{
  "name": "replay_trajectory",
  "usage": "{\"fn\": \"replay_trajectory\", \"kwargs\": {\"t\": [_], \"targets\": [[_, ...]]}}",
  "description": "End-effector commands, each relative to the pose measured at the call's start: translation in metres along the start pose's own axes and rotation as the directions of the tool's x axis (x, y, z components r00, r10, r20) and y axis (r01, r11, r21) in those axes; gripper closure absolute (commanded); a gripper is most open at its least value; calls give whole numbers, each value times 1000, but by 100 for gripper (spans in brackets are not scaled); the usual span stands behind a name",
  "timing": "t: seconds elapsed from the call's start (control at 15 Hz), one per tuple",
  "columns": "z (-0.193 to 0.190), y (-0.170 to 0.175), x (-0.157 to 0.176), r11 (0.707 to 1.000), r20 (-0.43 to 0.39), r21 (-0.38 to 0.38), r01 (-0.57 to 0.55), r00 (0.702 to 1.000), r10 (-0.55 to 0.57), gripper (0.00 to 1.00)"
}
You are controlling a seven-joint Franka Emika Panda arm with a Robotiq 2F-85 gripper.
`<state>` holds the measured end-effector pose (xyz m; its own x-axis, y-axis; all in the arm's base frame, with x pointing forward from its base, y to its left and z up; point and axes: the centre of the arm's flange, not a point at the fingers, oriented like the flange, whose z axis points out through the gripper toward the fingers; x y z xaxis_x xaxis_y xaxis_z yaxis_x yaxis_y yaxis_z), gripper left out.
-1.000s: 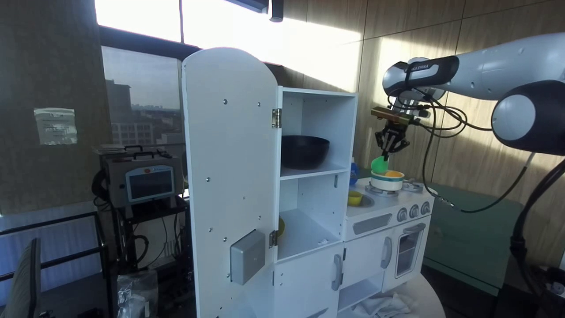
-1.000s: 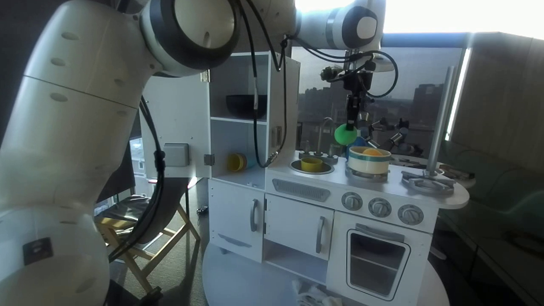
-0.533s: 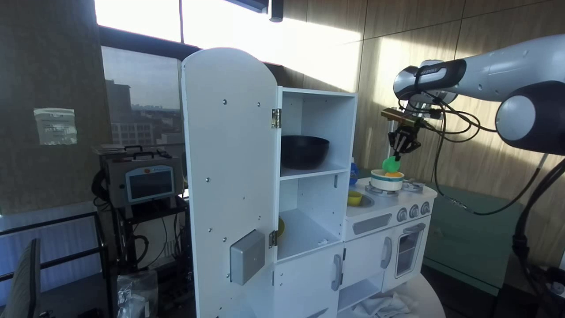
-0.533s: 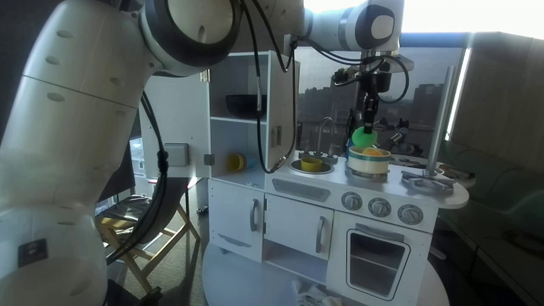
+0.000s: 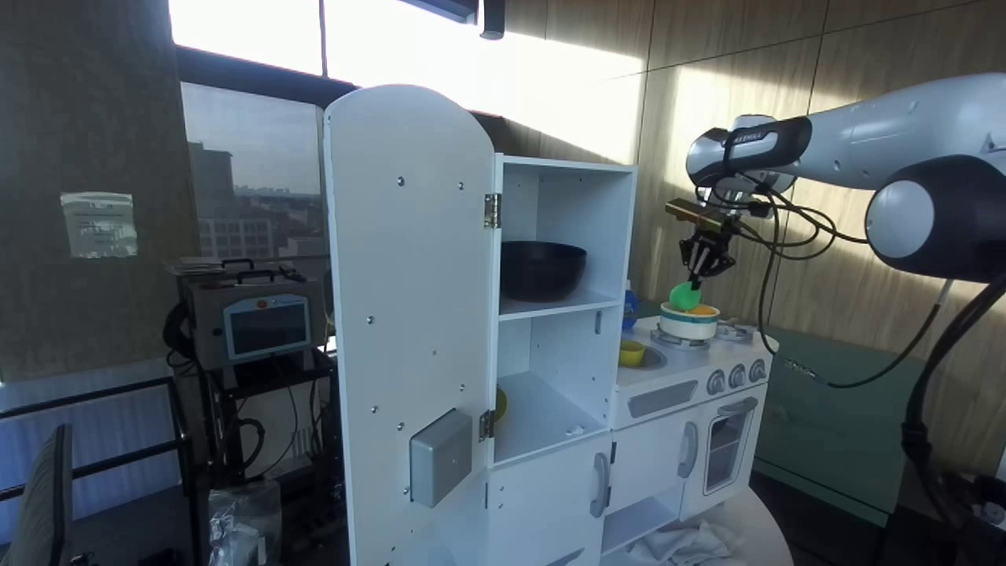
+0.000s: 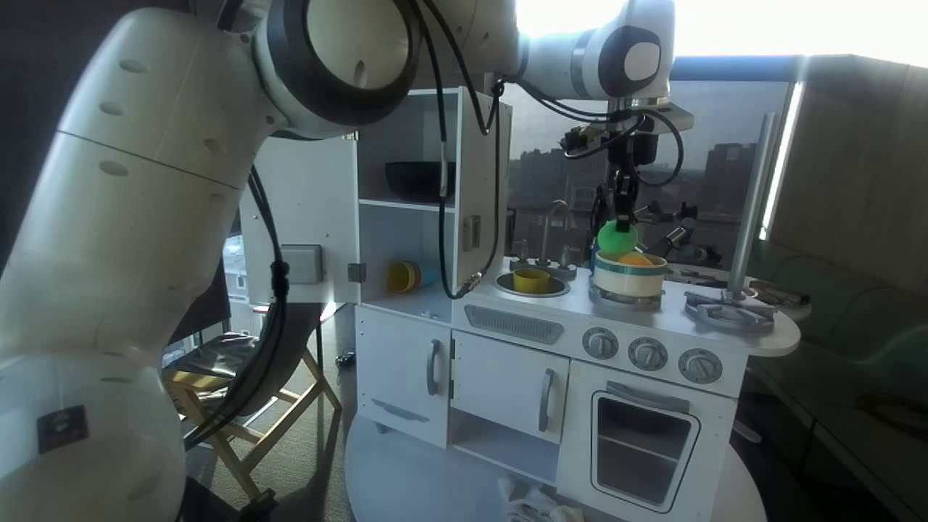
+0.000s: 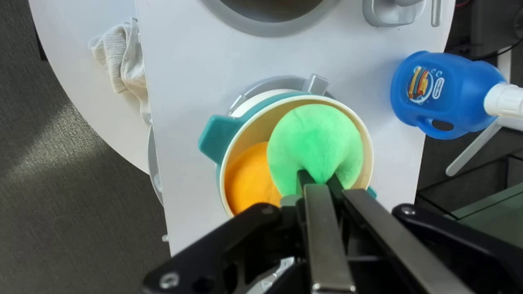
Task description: Put the orange and green plushies in the white bowl
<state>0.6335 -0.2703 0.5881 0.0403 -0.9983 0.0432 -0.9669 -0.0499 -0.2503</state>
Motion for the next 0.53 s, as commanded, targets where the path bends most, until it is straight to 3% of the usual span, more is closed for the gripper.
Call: {"fn": "replay_trajectory", "kwargs": {"t": [0.0, 0.07, 0.47], "targets": [[2, -17, -1, 1000, -29, 4, -18, 999, 18, 65], [4, -17, -2, 1000, -27, 5, -19, 999, 19, 64], [-6, -7, -8, 1000, -33, 14, 0, 999, 1, 20]]}}
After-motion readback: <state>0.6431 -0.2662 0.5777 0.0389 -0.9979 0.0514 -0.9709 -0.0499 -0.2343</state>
